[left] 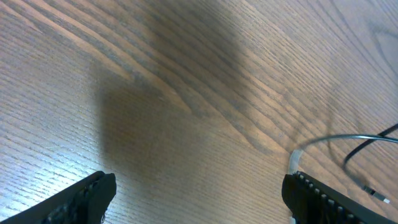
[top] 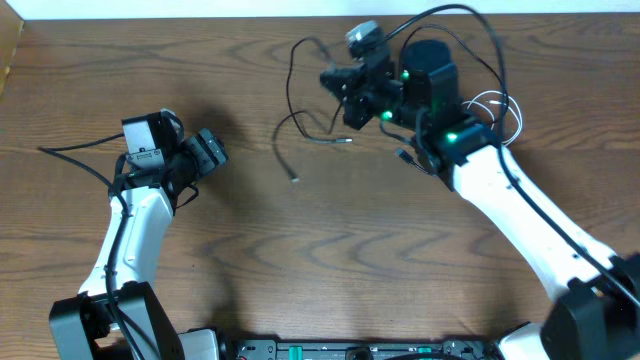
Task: Untangle cables
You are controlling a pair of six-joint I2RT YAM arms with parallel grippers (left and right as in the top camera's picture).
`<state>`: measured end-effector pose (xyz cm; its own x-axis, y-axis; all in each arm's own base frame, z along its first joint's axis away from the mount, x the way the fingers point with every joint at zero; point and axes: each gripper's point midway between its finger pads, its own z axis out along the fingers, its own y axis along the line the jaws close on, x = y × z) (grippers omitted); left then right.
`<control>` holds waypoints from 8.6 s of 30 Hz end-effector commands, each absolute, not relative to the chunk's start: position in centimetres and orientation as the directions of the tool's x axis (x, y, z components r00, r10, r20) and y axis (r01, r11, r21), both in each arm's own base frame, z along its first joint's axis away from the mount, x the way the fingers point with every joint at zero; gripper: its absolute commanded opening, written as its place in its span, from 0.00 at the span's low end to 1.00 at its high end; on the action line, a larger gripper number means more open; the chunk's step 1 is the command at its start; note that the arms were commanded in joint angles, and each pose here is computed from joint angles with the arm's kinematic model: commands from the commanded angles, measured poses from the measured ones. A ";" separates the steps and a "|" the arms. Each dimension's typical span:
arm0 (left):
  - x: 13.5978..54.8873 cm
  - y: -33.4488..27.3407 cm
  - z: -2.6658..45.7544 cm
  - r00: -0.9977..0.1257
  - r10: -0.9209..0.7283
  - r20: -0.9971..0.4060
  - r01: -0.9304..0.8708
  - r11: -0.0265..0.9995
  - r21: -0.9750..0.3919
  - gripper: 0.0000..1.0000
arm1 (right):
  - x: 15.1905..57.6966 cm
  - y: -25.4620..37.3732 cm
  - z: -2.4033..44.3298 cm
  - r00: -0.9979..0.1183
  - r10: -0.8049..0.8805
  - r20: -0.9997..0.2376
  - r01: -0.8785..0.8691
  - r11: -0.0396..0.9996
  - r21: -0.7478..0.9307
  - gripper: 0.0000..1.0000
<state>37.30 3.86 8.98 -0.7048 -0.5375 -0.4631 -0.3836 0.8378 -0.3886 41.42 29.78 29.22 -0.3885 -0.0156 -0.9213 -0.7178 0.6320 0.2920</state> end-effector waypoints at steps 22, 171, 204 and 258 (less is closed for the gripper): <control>37.4 4.1 8.8 -0.708 -0.528 -0.469 -0.384 0.845 -0.372 0.91 | 46.2 7.4 22.4 -0.585 -0.110 -0.804 -0.044 0.994 -0.104 0.01; 35.6 0.9 7.4 -0.791 -0.476 -0.385 -0.353 0.868 -0.349 0.91 | 40.6 23.1 19.4 -0.687 -0.162 -0.709 -0.503 0.809 0.303 0.99; 35.6 0.9 7.4 -0.791 -0.476 -0.385 -0.352 0.868 -0.349 0.91 | 39.6 23.8 20.3 -0.676 -0.174 -0.716 -0.524 0.797 0.301 0.99; 35.6 0.9 7.4 -0.791 -0.476 -0.385 -0.352 0.868 -0.349 0.91 | 25.5 17.5 26.0 -0.695 -0.185 -0.694 -0.517 0.799 0.306 0.99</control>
<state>35.51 0.95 7.69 -0.7823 -0.4893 -0.3855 -0.3602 0.8603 -0.3608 26.53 17.91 26.57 -0.7021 -0.1869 -0.6871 -0.5128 0.8022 0.3058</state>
